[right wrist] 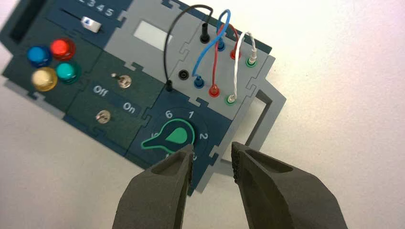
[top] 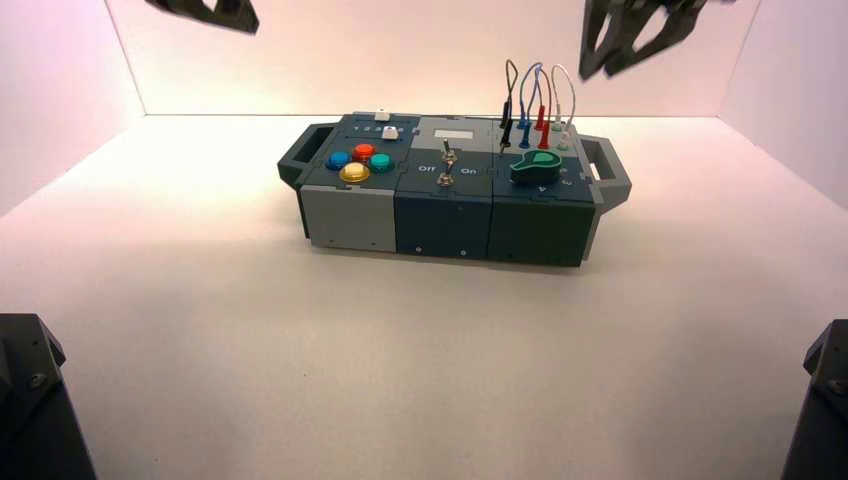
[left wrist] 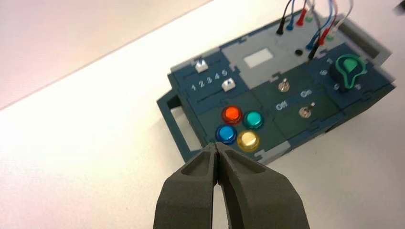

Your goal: Insert the red wire.

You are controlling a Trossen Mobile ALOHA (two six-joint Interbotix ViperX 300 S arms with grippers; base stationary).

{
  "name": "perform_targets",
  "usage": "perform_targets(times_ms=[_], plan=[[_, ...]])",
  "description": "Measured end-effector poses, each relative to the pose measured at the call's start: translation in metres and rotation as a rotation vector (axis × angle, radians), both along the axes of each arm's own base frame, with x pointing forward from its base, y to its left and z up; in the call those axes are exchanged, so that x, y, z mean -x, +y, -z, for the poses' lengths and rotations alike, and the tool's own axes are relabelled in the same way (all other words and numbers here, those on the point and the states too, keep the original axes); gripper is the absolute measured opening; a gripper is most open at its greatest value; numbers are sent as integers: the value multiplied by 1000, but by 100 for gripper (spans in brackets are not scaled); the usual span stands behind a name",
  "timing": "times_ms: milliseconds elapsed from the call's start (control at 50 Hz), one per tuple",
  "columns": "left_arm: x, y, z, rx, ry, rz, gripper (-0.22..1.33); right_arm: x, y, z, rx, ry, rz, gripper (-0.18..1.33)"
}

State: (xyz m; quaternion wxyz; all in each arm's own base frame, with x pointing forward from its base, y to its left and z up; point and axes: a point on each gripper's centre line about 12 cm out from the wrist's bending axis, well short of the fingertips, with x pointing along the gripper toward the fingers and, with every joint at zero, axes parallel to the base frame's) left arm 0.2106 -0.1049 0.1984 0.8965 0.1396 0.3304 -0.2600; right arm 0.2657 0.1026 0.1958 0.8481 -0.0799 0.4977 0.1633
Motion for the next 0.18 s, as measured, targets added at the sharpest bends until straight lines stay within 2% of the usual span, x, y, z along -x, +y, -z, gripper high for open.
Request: perform_targets(times_ms=[180], plan=[[-2,0,1,-2,-7,-4,-16,7,-3,2,0,8,3,88]])
